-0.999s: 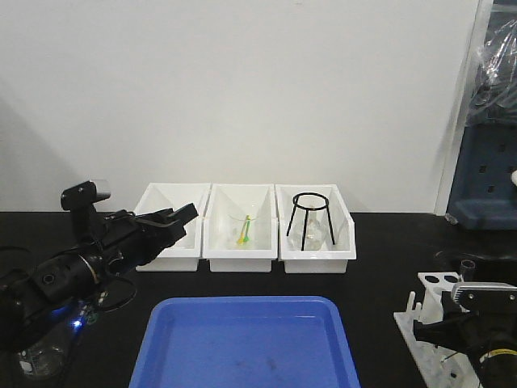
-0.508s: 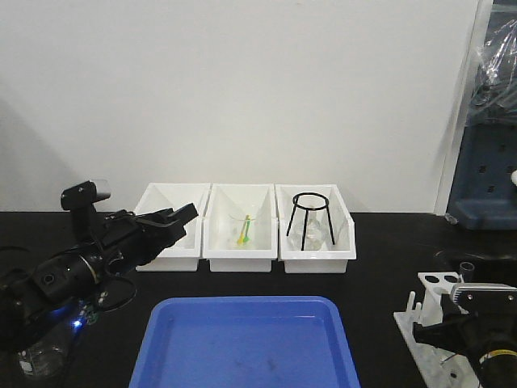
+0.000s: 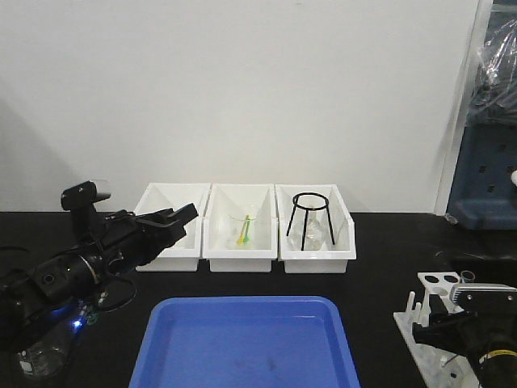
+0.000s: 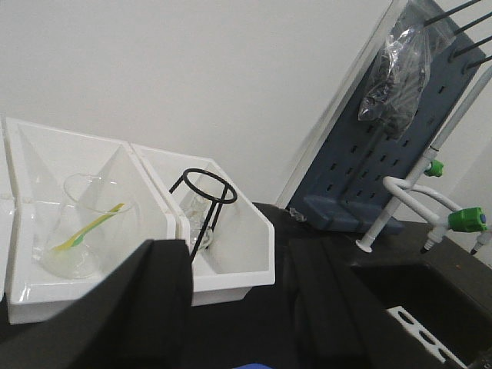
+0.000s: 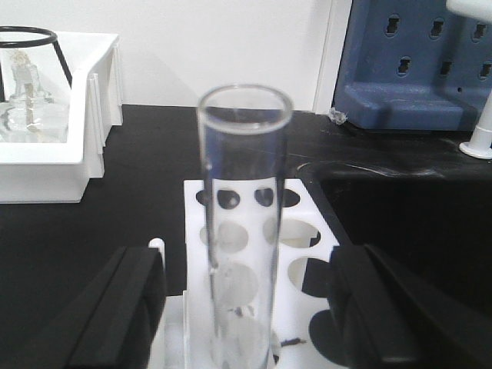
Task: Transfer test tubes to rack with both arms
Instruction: 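Lower the test tube into a rack hole with the right gripper, then open the right gripper and lift it away from the tube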
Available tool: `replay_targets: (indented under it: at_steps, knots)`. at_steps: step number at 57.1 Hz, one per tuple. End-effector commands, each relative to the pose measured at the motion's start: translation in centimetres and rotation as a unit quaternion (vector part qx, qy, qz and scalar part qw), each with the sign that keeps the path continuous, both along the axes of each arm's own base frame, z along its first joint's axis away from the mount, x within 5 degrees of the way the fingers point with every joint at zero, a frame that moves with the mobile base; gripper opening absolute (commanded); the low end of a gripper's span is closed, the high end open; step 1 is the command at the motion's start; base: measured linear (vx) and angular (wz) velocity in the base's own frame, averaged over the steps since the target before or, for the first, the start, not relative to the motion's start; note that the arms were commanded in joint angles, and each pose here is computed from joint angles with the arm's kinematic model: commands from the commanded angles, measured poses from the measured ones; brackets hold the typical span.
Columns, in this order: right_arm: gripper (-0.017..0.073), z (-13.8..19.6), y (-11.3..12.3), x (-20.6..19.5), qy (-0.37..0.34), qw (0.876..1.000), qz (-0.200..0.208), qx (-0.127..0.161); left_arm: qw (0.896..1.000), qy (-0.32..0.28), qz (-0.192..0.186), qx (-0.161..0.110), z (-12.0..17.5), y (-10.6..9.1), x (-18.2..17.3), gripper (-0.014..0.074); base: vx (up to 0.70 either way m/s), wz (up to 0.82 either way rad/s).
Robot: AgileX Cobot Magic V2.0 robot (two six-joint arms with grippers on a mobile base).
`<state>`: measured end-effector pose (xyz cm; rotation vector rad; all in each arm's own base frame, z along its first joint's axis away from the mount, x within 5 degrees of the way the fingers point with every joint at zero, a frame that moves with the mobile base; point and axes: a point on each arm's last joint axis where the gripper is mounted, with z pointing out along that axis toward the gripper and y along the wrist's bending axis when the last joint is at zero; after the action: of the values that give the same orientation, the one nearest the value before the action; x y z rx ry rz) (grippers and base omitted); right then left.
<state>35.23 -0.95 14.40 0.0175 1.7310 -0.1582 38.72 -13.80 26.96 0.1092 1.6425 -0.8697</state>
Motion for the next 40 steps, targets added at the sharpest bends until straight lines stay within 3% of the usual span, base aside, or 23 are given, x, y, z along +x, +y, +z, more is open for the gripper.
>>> replay_targets:
  at_steps: [1, 17, 31, 40]
  knots:
    - [0.0523, 4.4, -0.2, 0.1, -0.098, 0.995, -0.001, -0.015, 0.998, -0.058, -0.009, -0.037, 3.4, 0.1, -0.5, 0.0435, 0.0, 0.0]
    - [0.0522, 11.4, 0.0, -2.1, -0.159, 0.987, 0.009, -0.037, 0.999, -0.045, -0.01, -0.003, 2.8, 0.0, -0.5, 0.0435, 0.0, 0.0]
    - [0.0522, 18.6, 0.6, -6.8, -0.186, 0.98, 0.041, -0.056, 0.999, -0.049, -0.012, -0.008, 2.9, 0.0, -0.5, 0.0435, 0.0, 0.0]
    - [0.0522, 21.9, 0.8, -11.1, -0.165, 0.984, 0.046, -0.046, 0.998, -0.059, -0.017, -0.01, 3.4, -0.1, -0.8, 0.0435, 0.0, 0.0]
